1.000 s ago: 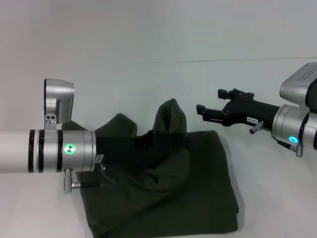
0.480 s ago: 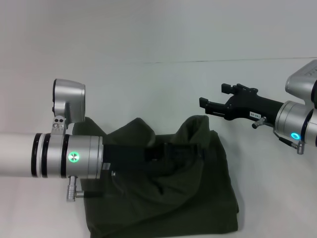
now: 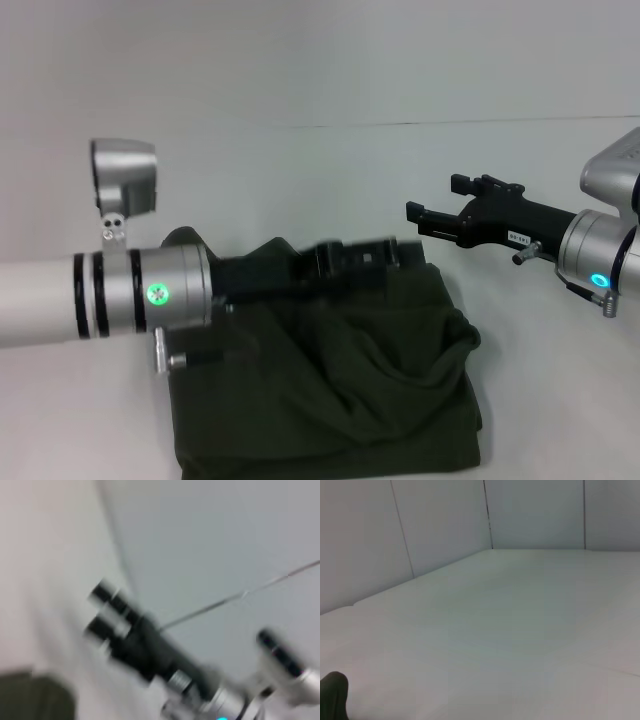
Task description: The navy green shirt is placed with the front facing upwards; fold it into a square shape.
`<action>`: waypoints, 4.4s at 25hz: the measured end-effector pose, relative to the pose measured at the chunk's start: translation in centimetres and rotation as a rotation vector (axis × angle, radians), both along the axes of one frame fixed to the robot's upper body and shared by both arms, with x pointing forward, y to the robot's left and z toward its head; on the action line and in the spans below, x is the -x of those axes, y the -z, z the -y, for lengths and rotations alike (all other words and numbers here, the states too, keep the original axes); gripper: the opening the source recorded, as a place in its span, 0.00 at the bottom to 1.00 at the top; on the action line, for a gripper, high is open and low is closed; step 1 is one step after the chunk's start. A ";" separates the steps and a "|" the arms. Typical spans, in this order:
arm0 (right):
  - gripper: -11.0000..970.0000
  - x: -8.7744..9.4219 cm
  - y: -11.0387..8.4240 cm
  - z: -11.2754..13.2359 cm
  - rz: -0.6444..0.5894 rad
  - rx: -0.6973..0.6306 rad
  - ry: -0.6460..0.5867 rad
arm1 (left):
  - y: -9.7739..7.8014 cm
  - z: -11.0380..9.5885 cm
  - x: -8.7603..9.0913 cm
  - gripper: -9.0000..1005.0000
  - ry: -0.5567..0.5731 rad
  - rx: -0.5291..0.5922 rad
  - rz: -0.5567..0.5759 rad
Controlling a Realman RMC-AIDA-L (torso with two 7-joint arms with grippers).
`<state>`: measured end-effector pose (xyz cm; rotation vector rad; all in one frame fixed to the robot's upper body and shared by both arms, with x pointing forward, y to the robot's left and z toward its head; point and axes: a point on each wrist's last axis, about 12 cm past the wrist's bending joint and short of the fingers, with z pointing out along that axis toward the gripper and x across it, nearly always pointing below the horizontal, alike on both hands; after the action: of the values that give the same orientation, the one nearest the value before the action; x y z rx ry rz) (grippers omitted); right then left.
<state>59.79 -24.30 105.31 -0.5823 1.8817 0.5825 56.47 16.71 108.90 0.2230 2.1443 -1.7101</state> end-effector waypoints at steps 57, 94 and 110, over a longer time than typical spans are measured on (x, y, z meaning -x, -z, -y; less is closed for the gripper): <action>0.94 -2.6 -6.0 -5.3 -1.088 -0.249 0.061 | -2.6 -14.4 5.7 0.92 -0.152 -0.085 0.771; 0.94 -2.4 -4.6 -10.6 -1.027 -0.266 0.046 | -3.1 -14.8 5.2 0.92 -0.192 -0.077 0.794; 0.94 -2.1 -4.5 -11.8 -1.058 -0.237 0.011 | -3.1 -15.3 5.3 0.92 -0.211 -0.081 0.795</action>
<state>61.88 -12.55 109.79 -0.0701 2.7140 1.2455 51.15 32.00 112.04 0.5667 1.5677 -1.1392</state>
